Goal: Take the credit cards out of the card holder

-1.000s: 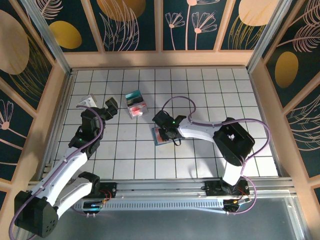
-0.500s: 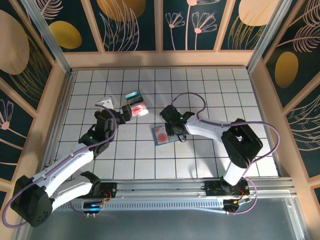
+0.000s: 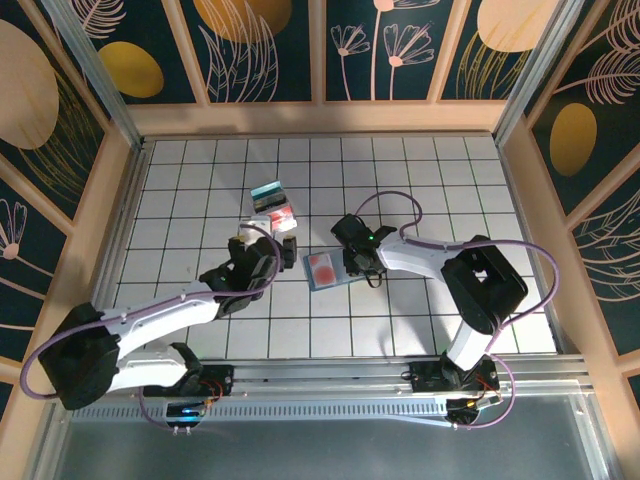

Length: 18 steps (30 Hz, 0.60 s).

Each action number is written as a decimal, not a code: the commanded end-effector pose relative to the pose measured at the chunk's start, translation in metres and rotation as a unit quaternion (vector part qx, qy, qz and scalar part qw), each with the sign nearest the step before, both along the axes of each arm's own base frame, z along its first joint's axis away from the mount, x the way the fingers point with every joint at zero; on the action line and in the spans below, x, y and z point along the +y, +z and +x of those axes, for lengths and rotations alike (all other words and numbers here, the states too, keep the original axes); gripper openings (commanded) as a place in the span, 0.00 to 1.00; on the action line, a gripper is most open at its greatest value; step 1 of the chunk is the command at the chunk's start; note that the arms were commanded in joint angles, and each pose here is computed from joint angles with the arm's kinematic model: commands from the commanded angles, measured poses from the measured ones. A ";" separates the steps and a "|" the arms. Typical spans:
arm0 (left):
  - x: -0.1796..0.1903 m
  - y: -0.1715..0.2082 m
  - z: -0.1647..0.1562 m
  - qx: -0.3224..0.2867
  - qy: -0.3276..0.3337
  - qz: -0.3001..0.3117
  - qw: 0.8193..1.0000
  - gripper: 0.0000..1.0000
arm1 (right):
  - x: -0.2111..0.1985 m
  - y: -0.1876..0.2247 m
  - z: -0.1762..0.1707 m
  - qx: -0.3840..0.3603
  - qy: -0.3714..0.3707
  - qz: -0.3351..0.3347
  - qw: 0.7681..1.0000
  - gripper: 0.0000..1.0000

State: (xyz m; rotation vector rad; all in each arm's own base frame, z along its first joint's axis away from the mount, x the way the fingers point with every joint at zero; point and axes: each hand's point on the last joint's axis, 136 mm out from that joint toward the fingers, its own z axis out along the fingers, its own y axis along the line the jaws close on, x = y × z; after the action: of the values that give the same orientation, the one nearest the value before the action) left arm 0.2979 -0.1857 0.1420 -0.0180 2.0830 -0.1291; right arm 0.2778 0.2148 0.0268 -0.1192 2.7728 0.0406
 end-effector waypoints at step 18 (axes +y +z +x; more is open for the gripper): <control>-0.026 -0.074 -0.019 0.103 -0.049 -0.007 0.994 0.99 | 0.019 0.069 0.014 -0.062 -0.014 0.086 0.994 0.31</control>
State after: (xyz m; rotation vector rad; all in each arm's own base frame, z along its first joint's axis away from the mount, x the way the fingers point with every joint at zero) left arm 0.2830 -0.2036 0.0762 0.0371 2.2699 -0.1721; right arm 0.2892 0.2228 0.0752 -0.0681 2.6646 0.1497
